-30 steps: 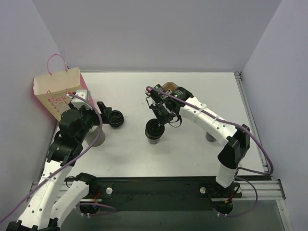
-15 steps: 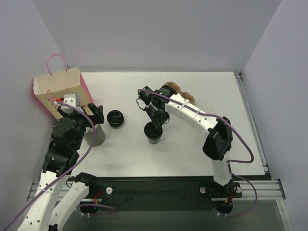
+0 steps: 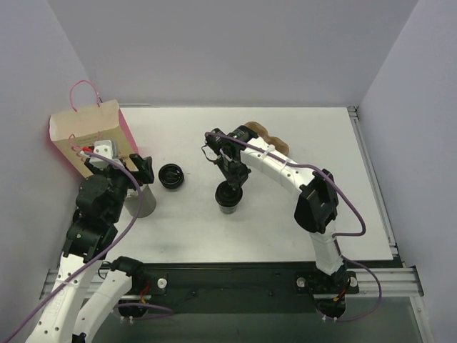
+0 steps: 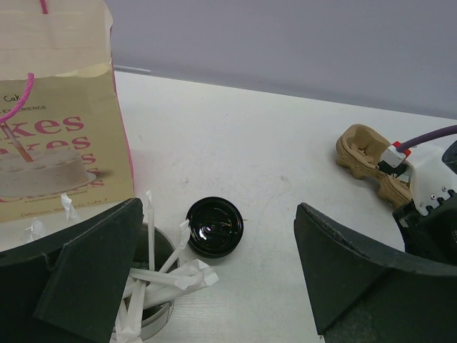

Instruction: Pack the takeout coffee

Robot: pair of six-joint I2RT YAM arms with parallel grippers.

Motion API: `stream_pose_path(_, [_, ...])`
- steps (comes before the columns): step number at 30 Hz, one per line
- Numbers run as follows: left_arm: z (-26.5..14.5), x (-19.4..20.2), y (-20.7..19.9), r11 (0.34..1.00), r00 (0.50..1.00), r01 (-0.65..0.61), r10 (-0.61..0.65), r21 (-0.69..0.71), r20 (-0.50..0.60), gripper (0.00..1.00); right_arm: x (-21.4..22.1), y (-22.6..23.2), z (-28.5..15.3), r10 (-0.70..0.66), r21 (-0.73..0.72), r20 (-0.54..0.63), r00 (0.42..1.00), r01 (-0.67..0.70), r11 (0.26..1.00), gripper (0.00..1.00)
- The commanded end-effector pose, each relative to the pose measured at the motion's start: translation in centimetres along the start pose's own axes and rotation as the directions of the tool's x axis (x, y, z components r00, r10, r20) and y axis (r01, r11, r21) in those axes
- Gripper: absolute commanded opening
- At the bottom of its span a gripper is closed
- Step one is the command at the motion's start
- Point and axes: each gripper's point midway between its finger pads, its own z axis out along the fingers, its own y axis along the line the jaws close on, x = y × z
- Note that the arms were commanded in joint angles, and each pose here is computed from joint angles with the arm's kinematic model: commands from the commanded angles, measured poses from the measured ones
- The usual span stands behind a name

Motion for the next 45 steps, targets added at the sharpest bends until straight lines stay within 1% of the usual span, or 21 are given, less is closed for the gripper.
stream_pose_path(1, [0.1,-1.2,-0.2,1.000,0.999,0.000,-0.001,0.009,0.048,0.97,0.9,-0.7,-0.3,-0.006,0.031,-0.059,0.998,0.007,0.999,0.00])
stream_pose_path(9, [0.1,-1.0,-0.2,1.000,0.999,-0.002,0.002,0.009,0.043,0.97,0.9,-0.5,0.2,-0.002,0.016,-0.070,0.998,0.003,1.000,0.00])
stream_pose_path(19, [0.1,-1.0,-0.2,1.000,0.999,-0.005,0.004,0.013,0.041,0.97,1.0,-0.2,-0.8,-0.003,-0.025,-0.057,0.998,0.002,1.000,0.00])
stream_pose_path(20, [0.1,-1.0,-0.2,1.000,0.999,-0.004,0.004,0.013,0.042,0.97,1.2,0.3,-1.0,-0.006,-0.052,-0.061,0.998,0.003,0.999,0.00])
stream_pose_path(22, [0.1,-1.0,-0.3,1.000,0.999,-0.006,0.006,0.017,0.040,0.97,1.4,0.4,-1.0,-0.012,-0.060,-0.067,0.998,0.008,0.998,0.00])
stream_pose_path(30, [0.1,-0.9,-0.4,1.000,0.999,-0.008,0.008,0.020,0.037,0.97,2.3,0.0,-0.3,-0.016,-0.025,-0.110,0.994,0.013,1.000,0.00])
stream_pose_path(38, [0.2,-0.8,-0.5,1.000,0.999,-0.011,0.010,0.024,0.034,0.97,1.8,-0.8,-1.0,-0.011,0.010,-0.082,0.997,0.012,1.000,0.00])
stream_pose_path(45, [0.2,-0.8,-0.5,1.000,0.999,-0.013,0.012,0.025,0.033,0.97,2.2,-0.7,-0.1,-0.018,0.015,-0.115,0.993,0.019,1.000,0.00])
